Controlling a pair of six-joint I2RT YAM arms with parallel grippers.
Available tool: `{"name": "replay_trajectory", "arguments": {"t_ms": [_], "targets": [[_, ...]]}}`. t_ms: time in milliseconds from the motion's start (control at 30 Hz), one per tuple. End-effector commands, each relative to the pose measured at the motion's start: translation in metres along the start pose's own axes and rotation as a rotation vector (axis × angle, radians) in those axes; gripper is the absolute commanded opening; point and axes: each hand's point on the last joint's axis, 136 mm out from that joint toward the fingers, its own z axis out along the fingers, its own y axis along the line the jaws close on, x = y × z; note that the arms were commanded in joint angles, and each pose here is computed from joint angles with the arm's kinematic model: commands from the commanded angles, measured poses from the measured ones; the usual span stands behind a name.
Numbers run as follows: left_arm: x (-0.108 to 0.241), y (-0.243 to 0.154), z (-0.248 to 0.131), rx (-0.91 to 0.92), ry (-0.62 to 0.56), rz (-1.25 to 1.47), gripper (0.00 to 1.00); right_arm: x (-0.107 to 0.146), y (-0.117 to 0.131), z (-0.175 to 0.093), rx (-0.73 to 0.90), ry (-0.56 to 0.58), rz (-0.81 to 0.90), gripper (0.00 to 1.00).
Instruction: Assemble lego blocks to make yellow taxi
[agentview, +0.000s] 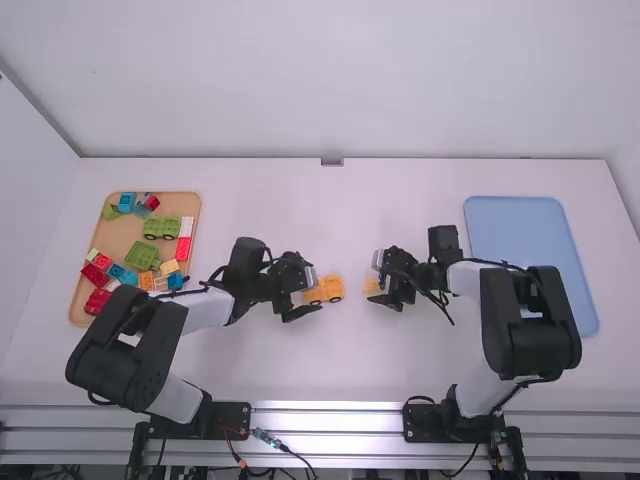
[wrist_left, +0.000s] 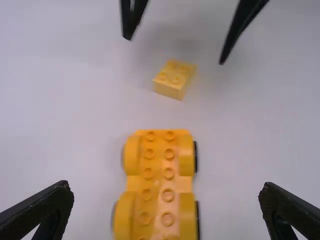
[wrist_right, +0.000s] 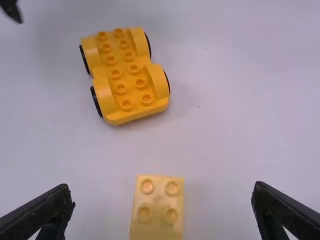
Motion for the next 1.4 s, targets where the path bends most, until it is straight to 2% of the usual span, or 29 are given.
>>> {"name": "replay_trajectory", "arguments": {"t_ms": [0,67,333,533,633,800,967,1100,1300,1367], "targets": [[-0.002,-0.010,-0.012,0.047,-0.106,-0.026,0.99,-0.002,-0.001,0.002,-0.019,-0.078,-0.032,0.95],[-0.001,-0.009,-0.016,0.047,-0.145,-0.021,0.99,0.002,-0.004,0.003,-0.014,-0.103,-0.021,0.96],[0.010,0.002,0.005,0.113,-0.117,-0.094,0.99,0.005,-0.003,0.007,-0.032,-0.152,0.001,0.99],[0.009,0.001,0.021,0.249,-0.204,-0.097,0.99,0.004,-0.005,0.007,-0.031,-0.151,0.008,1.00],[0.020,0.013,0.028,0.202,-0.138,-0.167,0.99,0.004,-0.005,0.007,-0.032,-0.153,0.012,1.00],[0.026,0.009,0.033,0.166,-0.099,-0.212,0.99,0.006,-0.007,0.007,-0.027,-0.141,0.036,0.99],[0.032,-0.004,0.042,0.023,-0.061,-0.162,0.99,0.004,-0.007,0.007,-0.028,-0.148,0.030,0.99],[0.037,0.002,0.032,-0.099,-0.067,-0.195,0.99,0.003,-0.007,0.006,-0.026,-0.149,0.027,0.99],[0.050,0.008,0.029,-0.051,-0.037,-0.265,0.99,0.000,-0.006,0.005,-0.030,-0.161,0.027,0.99],[0.049,0.005,0.034,0.054,-0.018,-0.220,0.99,-0.001,-0.006,0.005,-0.032,-0.168,0.027,0.99]]}}
